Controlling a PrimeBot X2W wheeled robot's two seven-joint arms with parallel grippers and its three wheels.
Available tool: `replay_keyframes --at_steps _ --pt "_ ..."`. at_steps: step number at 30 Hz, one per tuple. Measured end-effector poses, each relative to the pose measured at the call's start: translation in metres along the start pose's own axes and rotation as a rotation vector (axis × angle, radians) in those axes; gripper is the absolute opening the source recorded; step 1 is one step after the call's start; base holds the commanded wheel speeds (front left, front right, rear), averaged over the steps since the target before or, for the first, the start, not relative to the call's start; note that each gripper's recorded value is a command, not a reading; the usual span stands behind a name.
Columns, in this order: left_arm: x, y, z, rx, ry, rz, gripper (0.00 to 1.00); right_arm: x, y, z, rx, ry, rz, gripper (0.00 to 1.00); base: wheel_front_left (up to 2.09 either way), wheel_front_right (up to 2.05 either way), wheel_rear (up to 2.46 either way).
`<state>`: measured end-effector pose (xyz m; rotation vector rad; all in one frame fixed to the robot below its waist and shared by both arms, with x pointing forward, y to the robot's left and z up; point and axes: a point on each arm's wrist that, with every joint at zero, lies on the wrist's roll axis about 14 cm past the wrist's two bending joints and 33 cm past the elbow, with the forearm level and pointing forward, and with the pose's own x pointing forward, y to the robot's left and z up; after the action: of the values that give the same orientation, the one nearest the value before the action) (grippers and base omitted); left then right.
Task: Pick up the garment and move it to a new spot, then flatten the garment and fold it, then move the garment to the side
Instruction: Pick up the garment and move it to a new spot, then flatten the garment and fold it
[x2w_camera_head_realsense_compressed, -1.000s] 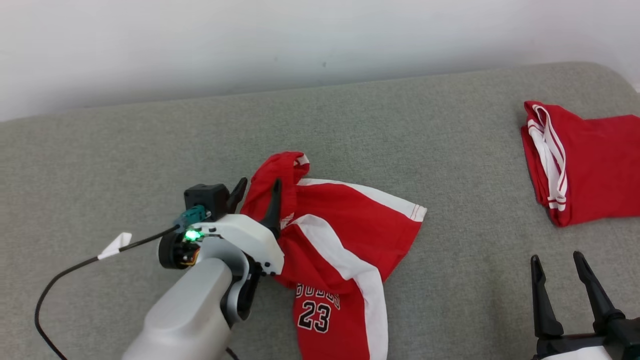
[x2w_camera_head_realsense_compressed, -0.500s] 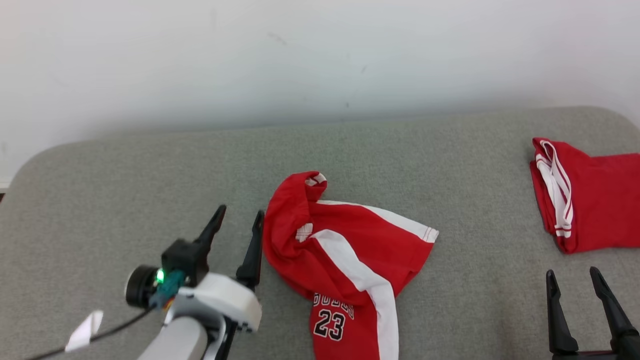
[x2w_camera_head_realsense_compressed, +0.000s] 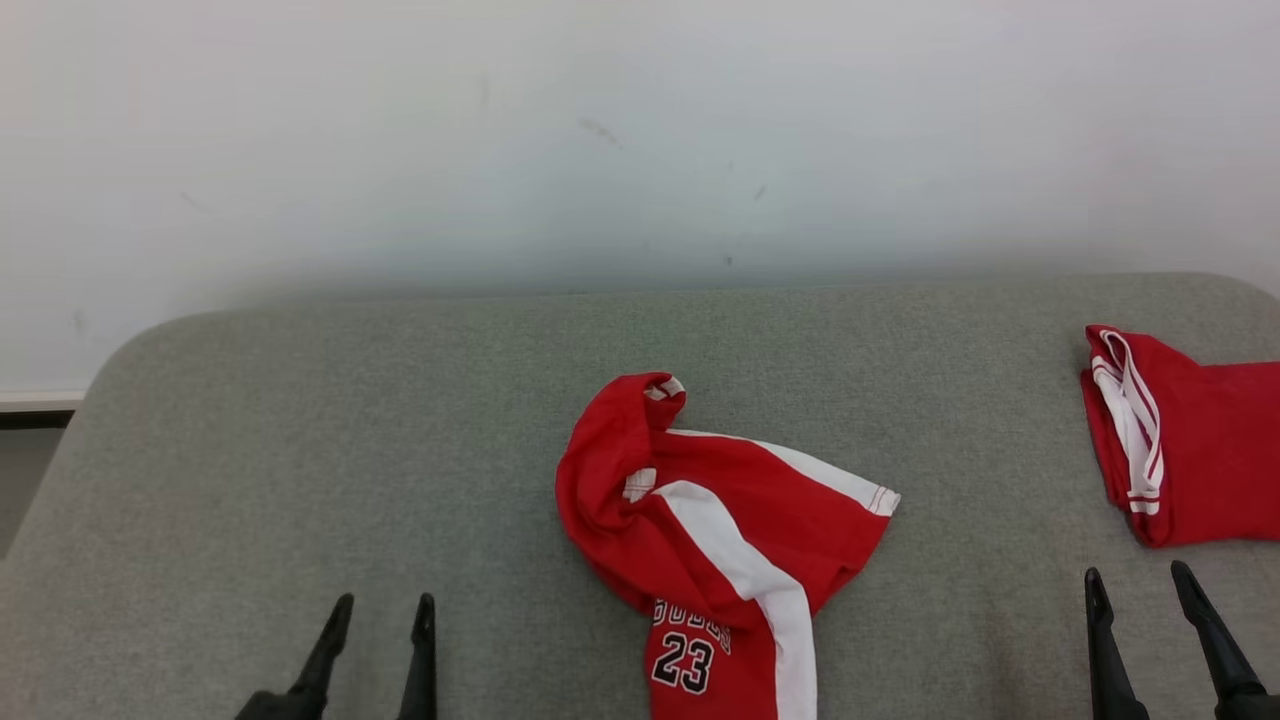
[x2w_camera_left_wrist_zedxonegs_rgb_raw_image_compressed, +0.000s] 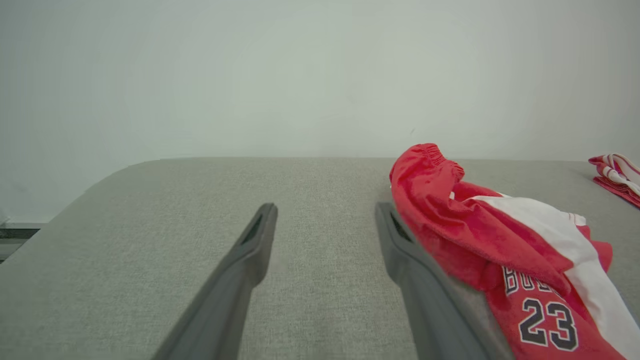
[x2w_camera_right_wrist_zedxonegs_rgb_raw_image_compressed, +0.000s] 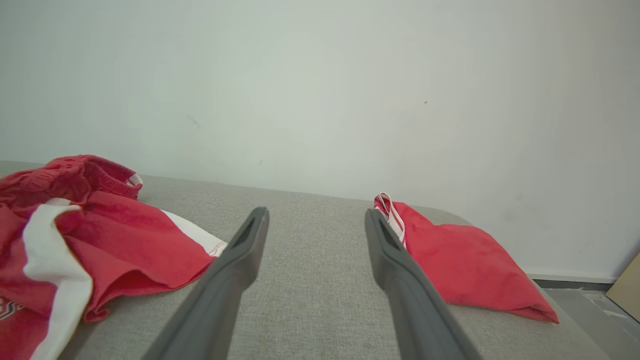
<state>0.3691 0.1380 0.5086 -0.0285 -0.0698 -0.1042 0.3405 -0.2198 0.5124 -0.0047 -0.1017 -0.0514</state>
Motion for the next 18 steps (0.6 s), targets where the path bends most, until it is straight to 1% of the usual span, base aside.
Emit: replay_keyframes --at_steps 6,11,18 --pt "-0.024 0.015 -0.003 -0.017 0.007 0.051 1.00 -0.001 0.008 -0.006 0.006 0.017 0.024 1.00 0.00 0.00 0.00" --pt "-0.037 0.017 -0.005 -0.017 0.009 0.052 1.00 -0.005 0.012 -0.009 0.014 0.028 0.037 1.00 0.00 0.00 0.00" --pt "-0.040 0.017 -0.003 -0.011 0.001 0.044 1.00 -0.006 0.015 -0.010 0.023 0.030 0.046 1.00 0.00 0.00 0.00"
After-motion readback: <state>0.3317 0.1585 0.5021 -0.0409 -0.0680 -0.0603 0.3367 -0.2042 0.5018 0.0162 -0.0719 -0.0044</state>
